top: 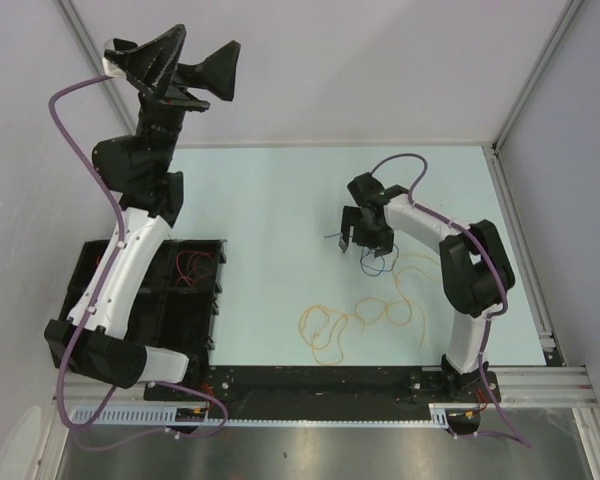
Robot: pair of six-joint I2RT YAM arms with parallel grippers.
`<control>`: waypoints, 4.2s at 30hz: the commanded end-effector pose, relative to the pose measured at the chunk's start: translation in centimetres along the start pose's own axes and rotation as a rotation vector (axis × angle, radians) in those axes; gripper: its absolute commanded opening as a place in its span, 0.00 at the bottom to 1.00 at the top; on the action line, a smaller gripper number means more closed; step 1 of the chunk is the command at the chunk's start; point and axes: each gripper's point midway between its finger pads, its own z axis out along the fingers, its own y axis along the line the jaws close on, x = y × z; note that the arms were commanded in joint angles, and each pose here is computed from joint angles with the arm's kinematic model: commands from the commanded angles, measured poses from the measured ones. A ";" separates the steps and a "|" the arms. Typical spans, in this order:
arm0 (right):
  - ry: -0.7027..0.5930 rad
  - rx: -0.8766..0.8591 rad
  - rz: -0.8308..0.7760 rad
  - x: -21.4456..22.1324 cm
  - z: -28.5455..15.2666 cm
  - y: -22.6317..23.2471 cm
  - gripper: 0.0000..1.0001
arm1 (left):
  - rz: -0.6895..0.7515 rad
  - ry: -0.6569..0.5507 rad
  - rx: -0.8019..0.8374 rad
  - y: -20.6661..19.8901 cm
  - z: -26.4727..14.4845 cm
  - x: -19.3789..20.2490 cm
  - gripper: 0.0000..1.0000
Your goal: Untangle the cables
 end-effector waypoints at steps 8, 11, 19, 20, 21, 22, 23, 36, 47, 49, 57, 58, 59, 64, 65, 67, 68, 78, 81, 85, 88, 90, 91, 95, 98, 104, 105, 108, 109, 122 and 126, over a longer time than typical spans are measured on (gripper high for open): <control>-0.031 0.018 -0.044 0.1 4.7 2.0 0.84 | -0.376 -0.039 0.321 -9.2 -1.0 -3.5 1.00; -0.013 0.019 -0.039 0.6 5.2 2.1 0.82 | -0.401 -0.065 0.353 -9.3 -1.6 -4.2 1.00; 0.016 0.044 -0.047 1.9 6.1 2.0 0.67 | -0.373 -0.097 0.330 -8.9 -1.5 -4.9 0.96; 0.015 0.047 -0.046 1.9 6.1 2.0 0.65 | -0.368 -0.098 0.327 -8.8 -1.4 -4.9 0.96; 0.017 0.048 -0.049 1.9 6.1 2.0 0.62 | -0.361 -0.094 0.320 -8.8 -1.3 -4.8 0.96; 0.014 0.046 -0.046 1.8 6.1 2.0 0.59 | -0.348 -0.096 0.310 -8.7 -1.2 -4.7 0.96; 0.014 0.046 -0.047 1.8 6.1 2.1 0.57 | -0.337 -0.094 0.302 -8.7 -1.2 -4.6 0.96; 0.026 0.059 -0.045 2.3 6.0 1.9 0.00 | -0.221 -0.059 0.196 -8.1 0.5 -3.6 0.98; 0.028 -0.112 -0.030 1.7 3.4 5.2 0.00 | 0.053 -0.014 -0.263 2.4 -0.8 -2.7 1.00; 0.042 -0.174 -0.035 1.7 2.3 6.3 0.00 | 0.110 -0.039 -0.395 4.9 -2.9 -2.8 1.00; 0.029 -0.382 -0.054 -0.3 -3.8 10.7 0.00 | 0.294 -0.092 -0.803 11.7 -12.3 -3.0 1.00; 0.027 -0.406 -0.047 -0.4 -4.6 11.2 0.00 | 0.314 -0.079 -0.832 12.5 -13.5 -2.8 1.00; 0.029 -0.448 -0.045 -0.5 -5.9 11.8 0.00 | 0.317 -0.074 -0.858 13.0 -14.3 -2.6 1.00; 0.020 -0.588 -0.020 -1.3 -10.7 14.0 0.00 | 0.418 0.004 -0.989 15.0 -17.9 -2.1 1.00; 0.033 -0.625 -0.021 -1.2 -11.7 14.5 0.00 | 0.424 0.019 -1.018 15.3 -18.6 -1.9 1.00; 0.037 -0.666 -0.003 -1.7 -13.3 14.8 0.00 | 0.469 0.052 -1.037 15.6 -19.1 -1.7 0.99; 0.062 -0.699 0.019 -1.6 -14.2 15.2 0.00 | 0.481 0.062 -1.046 15.7 -19.4 -1.5 0.98; 0.167 -0.963 -0.017 -1.7 -21.0 19.3 0.00 | 0.564 0.184 -1.116 18.1 -19.9 1.3 0.90; 0.152 -1.028 -0.125 -1.1 -23.2 20.1 0.00 | 0.560 0.219 -1.139 18.7 -20.0 1.6 0.85; 0.096 -1.068 -0.269 -0.3 -24.6 19.7 0.00 | 0.503 0.297 -1.268 21.0 -21.8 2.1 0.82; 0.035 -1.079 -0.380 0.4 -25.6 19.0 0.00 | 0.473 0.331 -1.301 21.7 -22.2 2.7 0.81; 0.012 -1.074 -0.427 1.0 -26.1 18.5 0.00 | 0.455 0.347 -1.292 21.9 -22.0 3.4 0.80; 0.002 -1.069 -0.443 1.2 -26.2 18.3 0.00 | 0.447 0.355 -1.288 22.1 -21.9 3.7 0.80; -0.045 -1.054 -0.497 1.6 -26.9 17.6 0.00 | 0.401 0.412 -1.313 23.4 -22.4 5.2 0.79; -0.047 -1.062 -0.517 2.1 -27.4 17.7 0.00 | 0.384 0.432 -1.317 24.1 -22.5 6.1 0.79; -0.044 -1.055 -0.543 3.2 -27.7 17.5 0.00 | 0.376 0.427 -1.312 25.0 -22.0 7.0 0.79; -0.044 -1.047 -0.544 3.2 -27.5 17.4 0.00 | 0.381 0.418 -1.304 24.6 -21.8 7.0 0.79; -0.041 -1.038 -0.542 3.5 -27.5 17.0 0.00 | 0.400 0.358 -1.294 24.1 -21.2 6.4 0.79; -0.040 -1.038 -0.544 3.7 -27.5 16.9 0.00 | 0.408 0.347 -1.284 23.7 -21.0 6.3 0.80; -0.051 -1.018 -0.535 4.1 -28.0 16.4 0.00 | 0.429 0.370 -1.217 23.4 -19.3 7.3 0.73; -0.059 -1.017 -0.538 4.3 -28.2 16.3 0.00 | 0.403 0.401 -1.279 24.8 -20.1 8.2 0.73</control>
